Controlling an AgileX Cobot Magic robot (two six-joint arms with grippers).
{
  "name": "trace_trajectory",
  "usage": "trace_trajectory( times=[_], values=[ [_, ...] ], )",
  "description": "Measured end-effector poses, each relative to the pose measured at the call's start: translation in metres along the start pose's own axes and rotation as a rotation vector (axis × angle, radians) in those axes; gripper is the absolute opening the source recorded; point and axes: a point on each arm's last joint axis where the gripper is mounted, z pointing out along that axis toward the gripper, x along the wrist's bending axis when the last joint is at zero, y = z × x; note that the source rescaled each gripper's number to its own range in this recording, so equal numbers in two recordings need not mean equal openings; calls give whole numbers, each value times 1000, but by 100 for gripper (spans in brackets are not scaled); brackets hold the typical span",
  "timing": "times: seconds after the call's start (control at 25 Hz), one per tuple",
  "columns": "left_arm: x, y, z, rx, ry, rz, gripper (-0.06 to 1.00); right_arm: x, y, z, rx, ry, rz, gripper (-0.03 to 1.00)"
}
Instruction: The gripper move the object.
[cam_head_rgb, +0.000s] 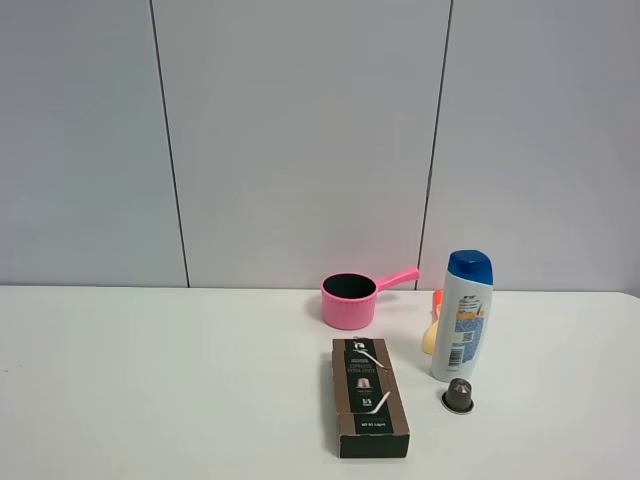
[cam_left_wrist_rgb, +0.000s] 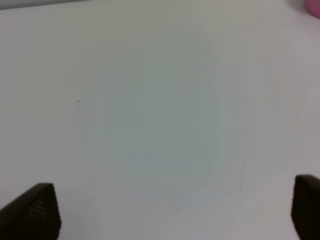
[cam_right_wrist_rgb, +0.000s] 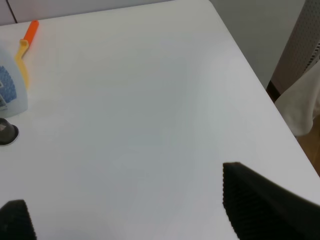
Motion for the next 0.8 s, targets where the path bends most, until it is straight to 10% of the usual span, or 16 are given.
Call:
trace_trajectory(
  times=[0.8],
  values=[
    [-1, -20, -30, 124, 19, 35, 87, 0, 0, 0, 0, 0, 0, 100]
  ],
)
